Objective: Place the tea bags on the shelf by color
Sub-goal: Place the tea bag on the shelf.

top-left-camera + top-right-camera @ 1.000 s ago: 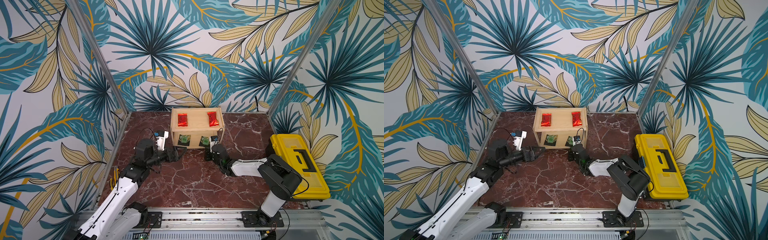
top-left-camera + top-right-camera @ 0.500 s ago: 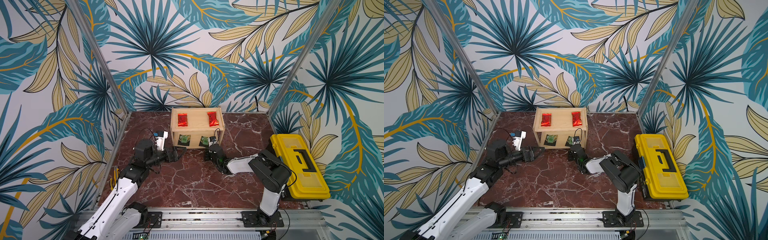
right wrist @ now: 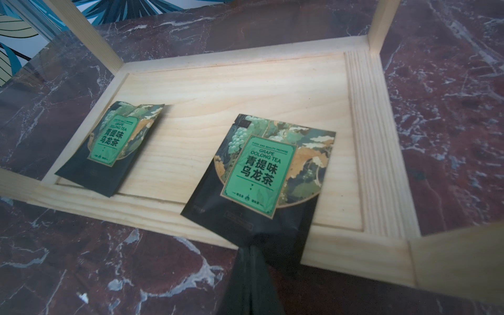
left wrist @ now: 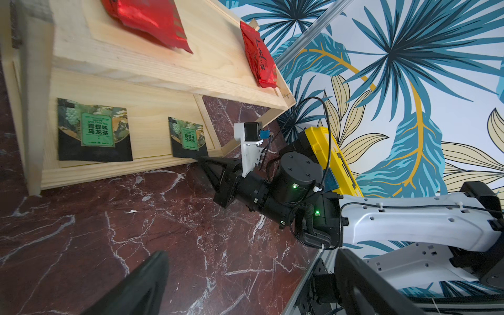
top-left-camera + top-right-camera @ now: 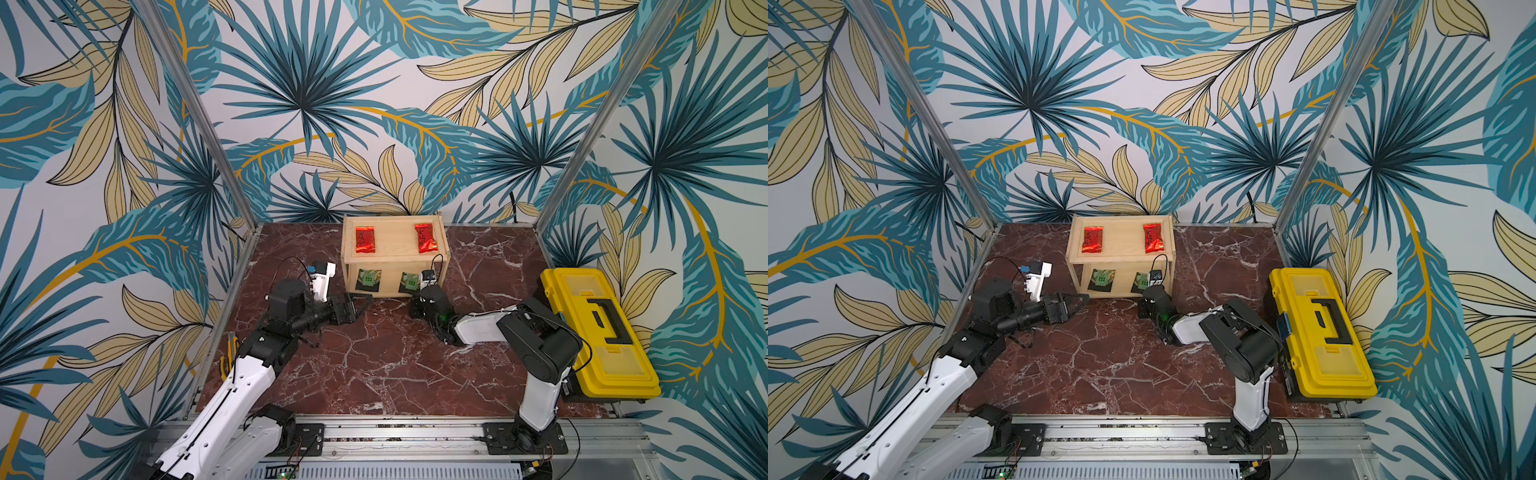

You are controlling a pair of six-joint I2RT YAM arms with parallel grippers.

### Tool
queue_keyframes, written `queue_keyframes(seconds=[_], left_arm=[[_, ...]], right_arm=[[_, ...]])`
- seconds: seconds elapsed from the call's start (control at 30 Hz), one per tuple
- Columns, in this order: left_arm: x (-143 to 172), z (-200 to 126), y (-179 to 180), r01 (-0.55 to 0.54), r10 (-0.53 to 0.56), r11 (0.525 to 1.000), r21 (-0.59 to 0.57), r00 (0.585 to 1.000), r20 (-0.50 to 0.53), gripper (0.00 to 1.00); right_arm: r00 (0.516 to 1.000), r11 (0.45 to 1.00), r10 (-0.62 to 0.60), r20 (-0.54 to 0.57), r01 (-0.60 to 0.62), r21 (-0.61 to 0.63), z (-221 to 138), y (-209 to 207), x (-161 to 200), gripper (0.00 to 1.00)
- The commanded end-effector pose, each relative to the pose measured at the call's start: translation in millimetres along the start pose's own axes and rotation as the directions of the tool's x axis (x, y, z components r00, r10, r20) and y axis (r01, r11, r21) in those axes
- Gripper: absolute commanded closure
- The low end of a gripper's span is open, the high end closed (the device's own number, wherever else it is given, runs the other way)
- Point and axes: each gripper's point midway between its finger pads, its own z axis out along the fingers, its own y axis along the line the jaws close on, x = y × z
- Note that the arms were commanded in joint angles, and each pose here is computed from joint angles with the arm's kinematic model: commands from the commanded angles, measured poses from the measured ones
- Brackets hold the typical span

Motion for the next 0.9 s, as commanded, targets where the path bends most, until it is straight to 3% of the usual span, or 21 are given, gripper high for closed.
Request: queue_keyframes(seconds=[0.0,0.87], left_arm=[[2.2,-2.5,1.8,-0.009,0.009,1.0,0.005,1.0,0.006,0.0],[3.8,-2.9,1.9,-0.003,0.003,1.0,0.011,1.0,0.004,0.0]], right_arm=[[1.0,1.0,-0.003,0.019,0.003,0.013,1.8,-1.9,-6.2,1.0],[0.998,0.999,-0.007,0.055,0.004,0.043,6.8,-5.0,-15.1,1.0]])
